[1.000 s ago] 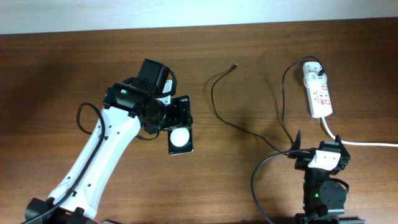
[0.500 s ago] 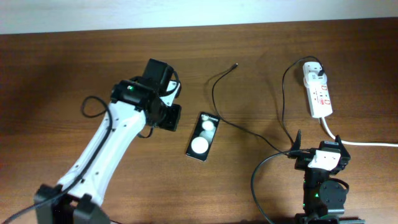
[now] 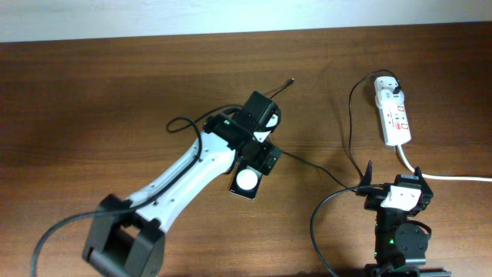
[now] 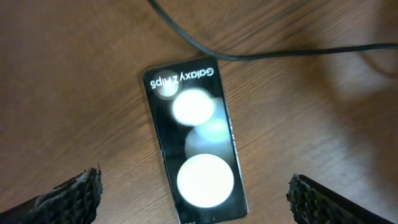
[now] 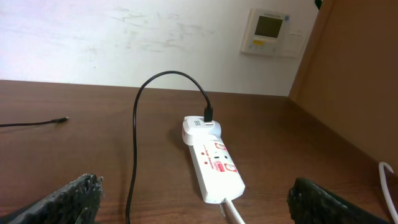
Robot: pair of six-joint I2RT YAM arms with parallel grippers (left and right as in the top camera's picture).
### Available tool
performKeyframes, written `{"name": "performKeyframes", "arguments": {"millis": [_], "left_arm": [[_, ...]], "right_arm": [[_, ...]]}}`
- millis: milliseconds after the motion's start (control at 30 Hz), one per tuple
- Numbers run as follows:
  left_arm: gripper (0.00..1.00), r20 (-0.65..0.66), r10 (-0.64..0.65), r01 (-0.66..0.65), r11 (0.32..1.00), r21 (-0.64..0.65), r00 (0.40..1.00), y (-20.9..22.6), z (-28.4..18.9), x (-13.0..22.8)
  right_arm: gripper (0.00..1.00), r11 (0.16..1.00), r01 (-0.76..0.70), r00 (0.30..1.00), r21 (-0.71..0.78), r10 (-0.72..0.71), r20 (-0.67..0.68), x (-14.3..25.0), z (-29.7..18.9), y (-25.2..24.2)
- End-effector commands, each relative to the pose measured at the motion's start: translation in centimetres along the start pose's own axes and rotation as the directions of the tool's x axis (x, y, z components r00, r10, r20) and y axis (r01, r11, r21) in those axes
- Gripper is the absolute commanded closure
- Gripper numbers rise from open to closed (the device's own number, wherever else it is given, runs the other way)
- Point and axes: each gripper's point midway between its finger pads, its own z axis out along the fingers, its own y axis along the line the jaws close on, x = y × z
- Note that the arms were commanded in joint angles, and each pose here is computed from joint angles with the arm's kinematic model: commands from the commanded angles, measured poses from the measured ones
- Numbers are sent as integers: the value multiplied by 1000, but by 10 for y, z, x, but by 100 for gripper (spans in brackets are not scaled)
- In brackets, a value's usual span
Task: Plug charger to phone and switch on socket
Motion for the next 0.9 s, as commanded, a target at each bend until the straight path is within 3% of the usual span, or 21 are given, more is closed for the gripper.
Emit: {"name": "performKeyframes", "arguments": {"millis": [0, 200, 267, 400, 467, 667, 767, 867], "left_arm": [[1, -123, -69, 64, 997, -41, 990, 5, 42, 24], [1, -247, -211, 203, 978, -57, 946, -1, 86, 51], [1, -278, -209, 219, 976, 6, 938, -13, 93, 54], [1, -284, -185, 195, 981, 7, 941, -22, 95, 56], [10, -281, -186, 188, 982, -21, 942, -16, 95, 57], [11, -307, -185, 184, 982, -32, 933, -15, 109, 81], [34, -315, -133, 134, 991, -19, 940, -14, 109, 84], [38, -311, -69, 58, 997, -46, 948, -6, 109, 84]], "right_arm": [[1, 1000, 4, 1000, 5, -4, -5, 3, 0, -1], [1, 1000, 4, 1000, 5, -4, -5, 3, 0, -1], [1, 1000, 4, 1000, 5, -4, -5, 3, 0, -1], [1, 1000, 4, 1000, 5, -4, -5, 3, 0, -1], [1, 1000, 4, 1000, 5, -4, -5, 3, 0, -1], [1, 1000, 4, 1000, 5, -4, -5, 3, 0, -1], [1, 1000, 4, 1000, 5, -4, -5, 3, 0, -1], [2, 1000, 4, 1000, 5, -4, -5, 3, 0, -1]]}}
